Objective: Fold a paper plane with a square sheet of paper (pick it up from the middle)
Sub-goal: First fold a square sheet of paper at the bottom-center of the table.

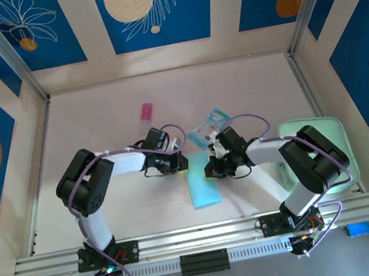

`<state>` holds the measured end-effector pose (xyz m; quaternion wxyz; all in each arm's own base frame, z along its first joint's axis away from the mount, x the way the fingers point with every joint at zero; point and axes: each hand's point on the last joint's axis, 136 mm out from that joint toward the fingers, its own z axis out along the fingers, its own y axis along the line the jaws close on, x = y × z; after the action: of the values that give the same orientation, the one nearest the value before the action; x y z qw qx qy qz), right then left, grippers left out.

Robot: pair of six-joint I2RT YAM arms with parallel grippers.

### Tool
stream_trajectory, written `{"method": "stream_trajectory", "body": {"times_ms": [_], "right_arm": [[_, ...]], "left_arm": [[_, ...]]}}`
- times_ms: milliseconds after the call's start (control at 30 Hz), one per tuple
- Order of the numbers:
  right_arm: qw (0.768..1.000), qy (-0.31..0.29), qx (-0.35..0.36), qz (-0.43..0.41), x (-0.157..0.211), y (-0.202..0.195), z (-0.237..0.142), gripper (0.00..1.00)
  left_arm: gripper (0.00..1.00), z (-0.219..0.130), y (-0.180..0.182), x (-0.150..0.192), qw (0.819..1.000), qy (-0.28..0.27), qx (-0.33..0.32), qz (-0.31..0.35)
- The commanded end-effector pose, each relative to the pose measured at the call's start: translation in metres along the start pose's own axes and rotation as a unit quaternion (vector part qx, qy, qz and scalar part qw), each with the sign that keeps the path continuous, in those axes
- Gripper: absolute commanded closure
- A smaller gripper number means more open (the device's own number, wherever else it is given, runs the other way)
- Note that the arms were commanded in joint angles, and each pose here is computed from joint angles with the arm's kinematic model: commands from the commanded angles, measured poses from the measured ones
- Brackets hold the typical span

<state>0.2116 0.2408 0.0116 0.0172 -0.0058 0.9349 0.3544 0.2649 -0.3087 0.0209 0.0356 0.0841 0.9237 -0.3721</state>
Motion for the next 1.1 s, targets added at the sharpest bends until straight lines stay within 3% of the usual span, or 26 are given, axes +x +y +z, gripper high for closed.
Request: {"method": "stream_trajectory", "body": {"times_ms": [0, 167, 533, 1067], "right_arm": [[0.996, 0.048, 0.070, 0.041, 0.034, -0.039, 0.005, 1.00], [0.995, 0.048, 0.071, 0.043, 0.033, -0.039, 0.005, 1.00], [0.995, 0.052, 0.070, 0.043, 0.037, -0.039, 0.006, 1.00], [0.995, 0.062, 0.067, 0.039, 0.043, -0.038, 0.006, 1.00]], "left_arm": [[0.85, -0.009, -0.005, -0.004, 1.000, 0.003, -0.008, 0.000], [0.84, -0.011, -0.015, -0.015, 1.000, -0.002, -0.001, 0.016], [0.88, 0.011, 0.033, -0.015, 0.999, 0.001, -0.042, -0.029], [0.90, -0.008, 0.047, -0.044, 0.991, -0.048, -0.075, -0.103]]}}
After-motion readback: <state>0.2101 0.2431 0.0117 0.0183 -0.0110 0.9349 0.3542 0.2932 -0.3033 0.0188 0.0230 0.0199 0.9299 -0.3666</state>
